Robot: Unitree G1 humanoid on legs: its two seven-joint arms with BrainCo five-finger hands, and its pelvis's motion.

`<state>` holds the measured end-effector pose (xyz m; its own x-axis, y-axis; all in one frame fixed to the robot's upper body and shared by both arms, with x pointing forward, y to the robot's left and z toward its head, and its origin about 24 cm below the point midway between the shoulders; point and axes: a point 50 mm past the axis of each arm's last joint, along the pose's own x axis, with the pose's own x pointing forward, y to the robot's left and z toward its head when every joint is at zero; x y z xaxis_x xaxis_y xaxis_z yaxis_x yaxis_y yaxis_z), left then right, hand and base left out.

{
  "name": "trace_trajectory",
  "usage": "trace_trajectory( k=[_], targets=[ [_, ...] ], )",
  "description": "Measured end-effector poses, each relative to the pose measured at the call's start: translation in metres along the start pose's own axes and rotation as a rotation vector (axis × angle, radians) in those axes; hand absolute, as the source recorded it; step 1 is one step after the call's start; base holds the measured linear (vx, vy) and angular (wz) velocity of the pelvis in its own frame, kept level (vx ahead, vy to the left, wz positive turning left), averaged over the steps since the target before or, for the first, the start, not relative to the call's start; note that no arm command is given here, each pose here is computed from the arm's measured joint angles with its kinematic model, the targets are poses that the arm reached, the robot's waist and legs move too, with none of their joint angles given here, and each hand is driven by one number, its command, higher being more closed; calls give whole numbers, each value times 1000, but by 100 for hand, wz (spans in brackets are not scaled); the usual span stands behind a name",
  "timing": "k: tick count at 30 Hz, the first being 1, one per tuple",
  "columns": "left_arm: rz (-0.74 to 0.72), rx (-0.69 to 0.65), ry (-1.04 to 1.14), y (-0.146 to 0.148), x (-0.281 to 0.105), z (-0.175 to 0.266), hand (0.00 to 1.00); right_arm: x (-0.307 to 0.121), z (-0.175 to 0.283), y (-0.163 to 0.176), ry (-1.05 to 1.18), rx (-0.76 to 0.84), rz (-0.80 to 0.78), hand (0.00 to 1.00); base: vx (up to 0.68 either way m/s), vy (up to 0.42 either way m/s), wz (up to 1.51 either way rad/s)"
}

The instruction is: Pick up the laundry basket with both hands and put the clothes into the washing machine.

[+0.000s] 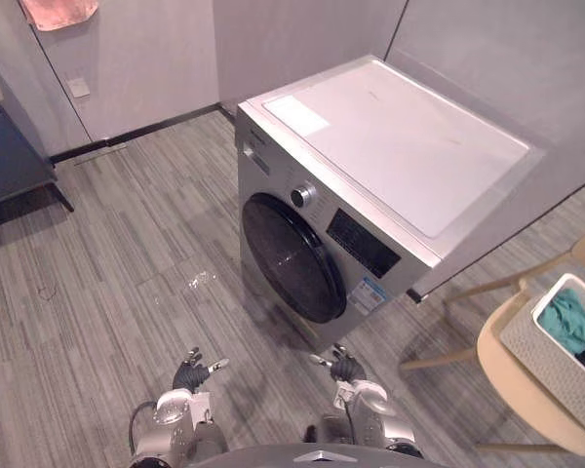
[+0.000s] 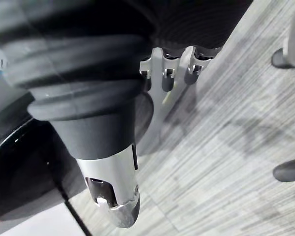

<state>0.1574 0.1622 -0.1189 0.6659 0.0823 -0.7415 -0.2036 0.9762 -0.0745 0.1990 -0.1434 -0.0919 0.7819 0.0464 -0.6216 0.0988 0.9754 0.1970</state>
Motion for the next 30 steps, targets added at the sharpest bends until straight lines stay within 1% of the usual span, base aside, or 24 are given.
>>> trace_trajectory(
  k=[1,2,5,7,10,13,14,20,21,22,24,25,30],
  targets=[
    [-17,-19,4,-10,3,1,0,0,17,-1,-59,-52,26,0,-166,-42,25],
    [-19,-22,1,-11,3,3,0,0,19,-1,-64,-60,31,0,-190,-44,21],
    [6,-29,6,-5,2,0,0,-3,47,9,-178,-96,108,0,-99,-11,4],
    [5,-29,9,-5,2,-1,0,-4,64,14,-247,-93,131,0,-76,13,6],
    [4,-26,10,-4,2,-1,0,-4,88,19,-338,-88,149,0,-31,71,22],
    [5,-19,7,-4,2,-1,0,-1,115,22,-410,-122,157,0,12,112,11],
    [3,-17,6,-4,2,0,0,0,131,23,-451,-140,153,0,7,91,5],
    [12,-10,3,0,2,1,0,-7,224,-2,-678,-182,-4,0,48,62,2],
    [13,-10,2,0,2,1,0,-7,232,-6,-690,-190,-23,0,49,32,-4],
    [8,-14,-3,-1,2,2,0,-5,239,-9,-679,-242,-47,0,28,32,-1],
    [-3,-31,-24,-5,2,6,0,-4,249,-12,-680,-248,-82,0,-9,37,1],
    [-10,-39,-41,-7,2,9,0,-5,261,-14,-691,-287,-104,0,-50,35,3],
    [-2,-70,-62,-8,2,13,0,-17,300,-10,-783,-397,-156,0,-110,41,2]
  ],
)
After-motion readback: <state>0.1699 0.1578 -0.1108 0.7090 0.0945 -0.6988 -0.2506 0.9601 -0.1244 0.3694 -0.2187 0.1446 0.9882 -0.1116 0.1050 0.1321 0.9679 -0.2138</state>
